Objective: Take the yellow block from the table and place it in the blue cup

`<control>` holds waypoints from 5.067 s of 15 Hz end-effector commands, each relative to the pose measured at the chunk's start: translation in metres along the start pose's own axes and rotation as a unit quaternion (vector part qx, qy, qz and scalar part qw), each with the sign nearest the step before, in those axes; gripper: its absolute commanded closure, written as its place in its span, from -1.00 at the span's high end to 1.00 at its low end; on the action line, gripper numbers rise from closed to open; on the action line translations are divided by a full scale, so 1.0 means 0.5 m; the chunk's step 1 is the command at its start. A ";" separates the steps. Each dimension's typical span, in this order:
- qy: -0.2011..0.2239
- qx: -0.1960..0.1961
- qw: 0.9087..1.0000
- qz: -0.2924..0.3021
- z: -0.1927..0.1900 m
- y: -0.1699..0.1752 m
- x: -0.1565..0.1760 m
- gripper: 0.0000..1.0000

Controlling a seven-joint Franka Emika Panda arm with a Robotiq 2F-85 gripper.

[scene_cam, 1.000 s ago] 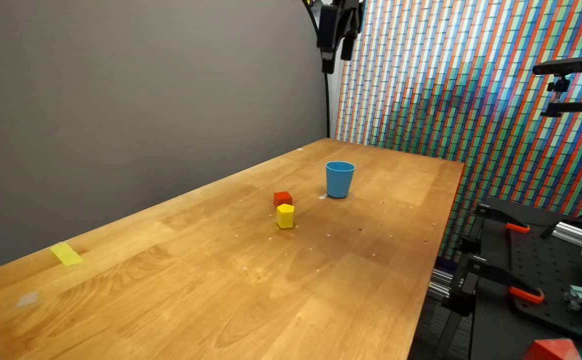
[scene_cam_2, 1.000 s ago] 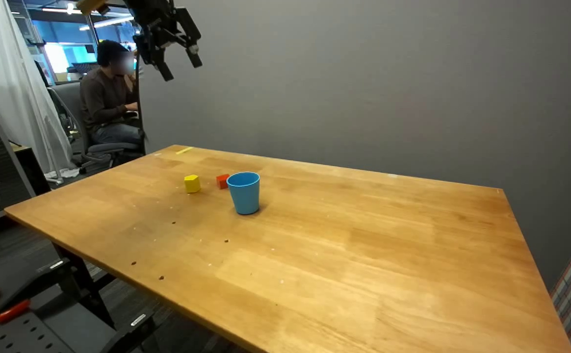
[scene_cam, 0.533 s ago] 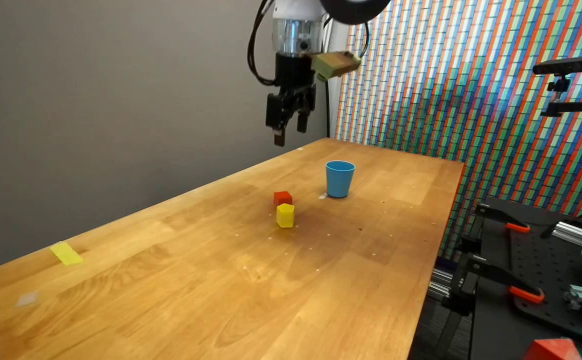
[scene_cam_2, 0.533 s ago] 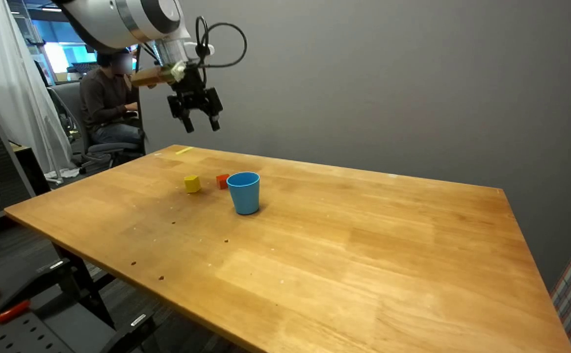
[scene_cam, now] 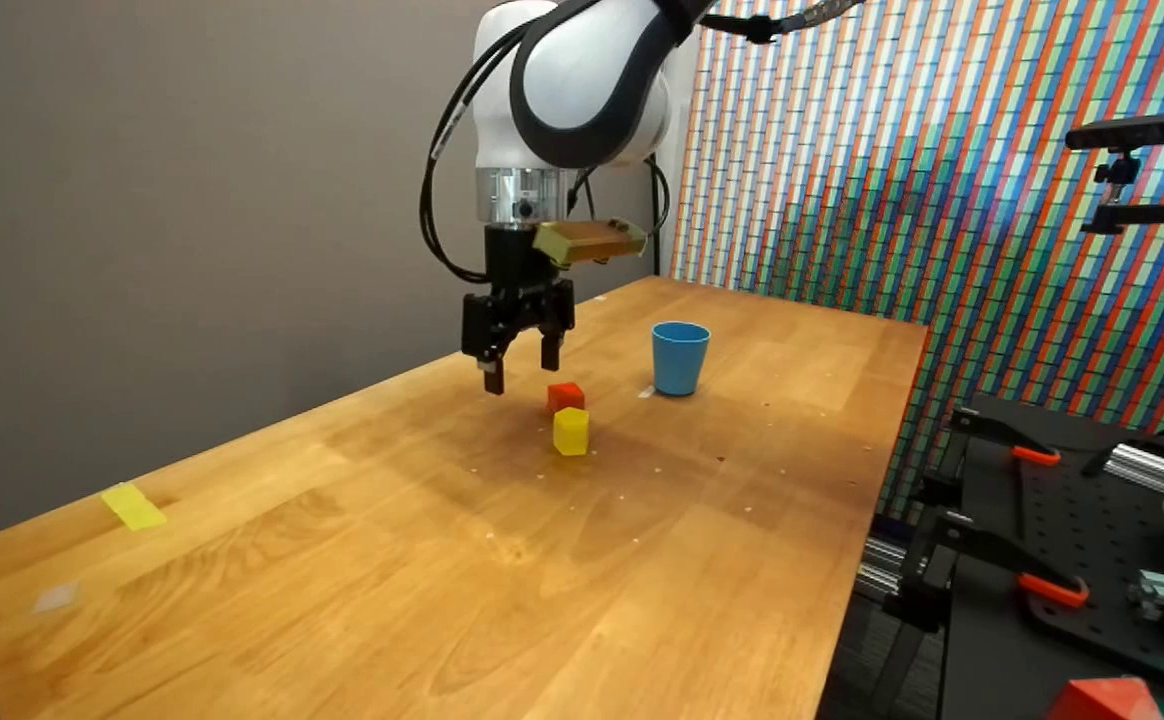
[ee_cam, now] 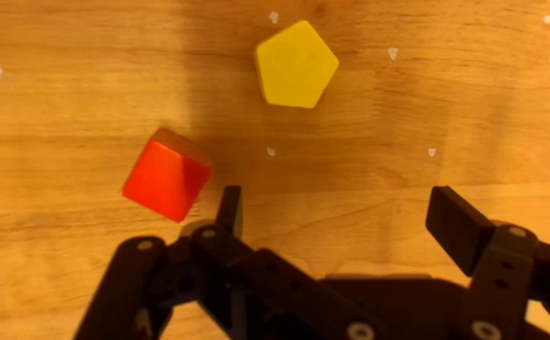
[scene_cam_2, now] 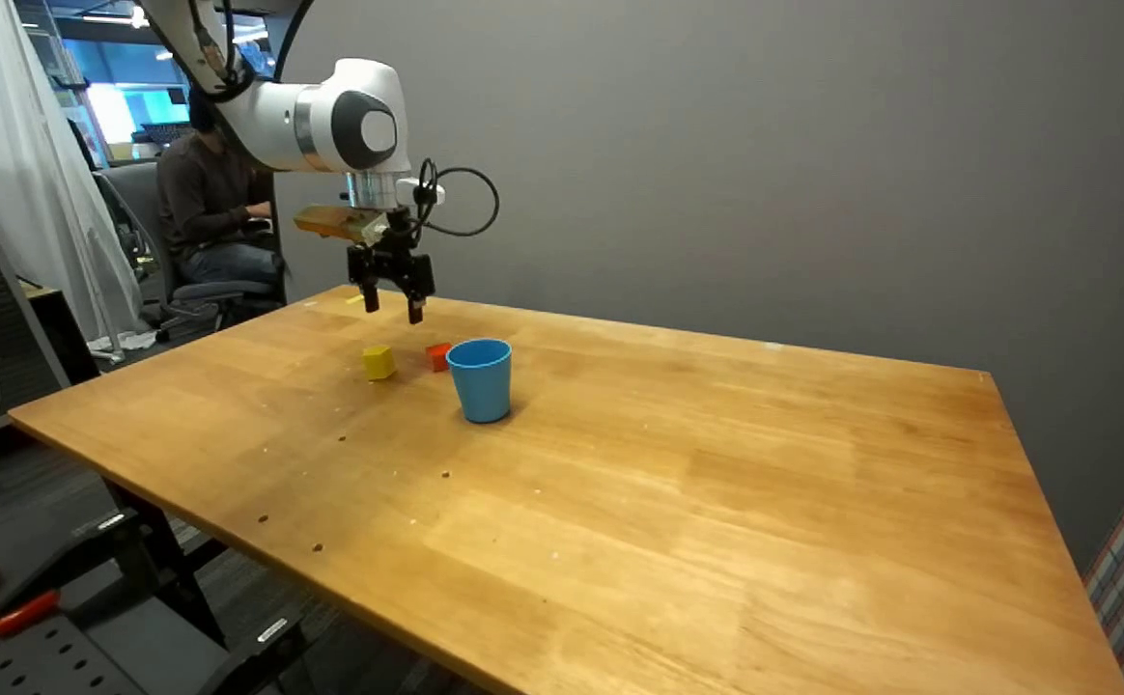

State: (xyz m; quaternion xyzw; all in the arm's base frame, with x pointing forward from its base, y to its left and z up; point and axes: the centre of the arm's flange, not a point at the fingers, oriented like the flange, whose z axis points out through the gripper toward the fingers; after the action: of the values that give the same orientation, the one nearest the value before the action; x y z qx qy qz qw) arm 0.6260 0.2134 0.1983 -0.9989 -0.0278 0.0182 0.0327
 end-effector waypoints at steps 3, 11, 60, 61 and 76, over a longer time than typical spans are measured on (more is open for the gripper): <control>-0.007 -0.030 0.998 0.055 0.040 -0.022 0.019 1.00; -0.028 -0.067 0.991 0.112 0.096 0.002 -0.050 1.00; 0.123 -0.158 0.879 0.432 -0.108 0.332 -0.165 0.58; 0.129 -0.159 0.879 0.431 -0.114 0.331 -0.167 0.76; 0.107 -0.087 0.990 0.044 -0.328 0.052 -0.206 1.00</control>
State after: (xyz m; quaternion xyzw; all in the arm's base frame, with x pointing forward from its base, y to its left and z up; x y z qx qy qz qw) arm 0.5331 0.1641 0.3292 -0.9887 0.0877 -0.0953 -0.0750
